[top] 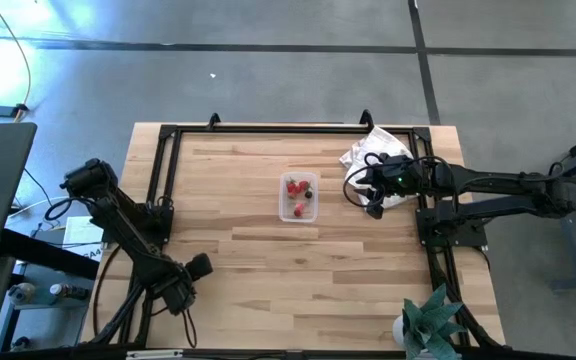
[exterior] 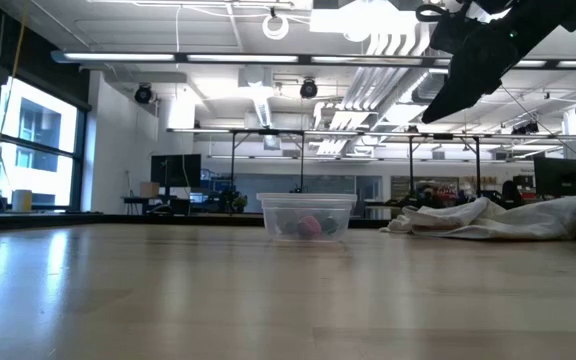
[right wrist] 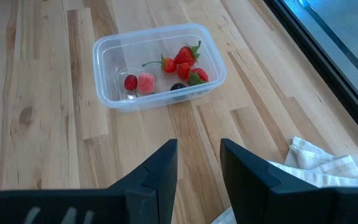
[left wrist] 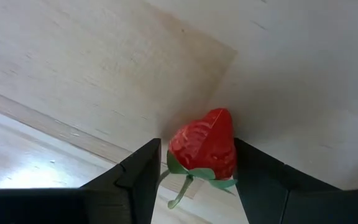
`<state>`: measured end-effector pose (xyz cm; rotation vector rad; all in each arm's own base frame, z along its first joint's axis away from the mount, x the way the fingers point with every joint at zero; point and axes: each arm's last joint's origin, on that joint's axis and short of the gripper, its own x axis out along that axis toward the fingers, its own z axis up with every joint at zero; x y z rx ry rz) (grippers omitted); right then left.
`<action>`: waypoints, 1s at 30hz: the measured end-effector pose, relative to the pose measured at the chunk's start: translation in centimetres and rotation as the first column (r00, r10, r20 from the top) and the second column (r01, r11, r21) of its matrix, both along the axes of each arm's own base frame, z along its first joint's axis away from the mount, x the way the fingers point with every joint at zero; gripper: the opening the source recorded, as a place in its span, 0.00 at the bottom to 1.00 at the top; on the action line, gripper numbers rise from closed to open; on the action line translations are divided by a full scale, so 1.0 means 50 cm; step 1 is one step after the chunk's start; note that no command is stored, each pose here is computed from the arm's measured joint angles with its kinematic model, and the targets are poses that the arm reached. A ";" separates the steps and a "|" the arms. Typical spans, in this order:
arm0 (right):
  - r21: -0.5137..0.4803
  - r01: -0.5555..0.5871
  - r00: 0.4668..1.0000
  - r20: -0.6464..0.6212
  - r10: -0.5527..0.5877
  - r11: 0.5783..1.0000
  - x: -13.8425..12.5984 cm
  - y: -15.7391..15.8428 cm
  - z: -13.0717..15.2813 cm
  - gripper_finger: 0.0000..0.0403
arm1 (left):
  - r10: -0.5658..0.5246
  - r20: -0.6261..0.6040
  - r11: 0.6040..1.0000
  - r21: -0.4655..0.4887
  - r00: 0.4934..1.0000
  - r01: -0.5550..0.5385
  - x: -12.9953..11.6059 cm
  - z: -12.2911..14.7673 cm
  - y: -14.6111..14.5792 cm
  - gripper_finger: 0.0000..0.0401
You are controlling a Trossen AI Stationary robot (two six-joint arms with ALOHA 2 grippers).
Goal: Pick and placing Produce into tupperware
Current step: Put the strawberry into the transparent container
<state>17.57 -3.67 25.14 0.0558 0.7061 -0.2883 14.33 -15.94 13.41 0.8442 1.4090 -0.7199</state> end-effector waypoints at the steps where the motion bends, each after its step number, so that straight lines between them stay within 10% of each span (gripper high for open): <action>1: 0.000 0.000 1.000 0.000 0.000 1.000 0.000 0.000 0.000 0.28 | 0.000 0.005 1.000 0.000 1.000 0.000 0.001 0.001 -0.001 0.44; 30: 0.000 0.000 1.000 0.000 0.000 1.000 0.000 0.000 0.000 0.28 | 0.022 0.013 0.999 -0.037 1.000 -0.021 0.008 0.009 -0.012 0.30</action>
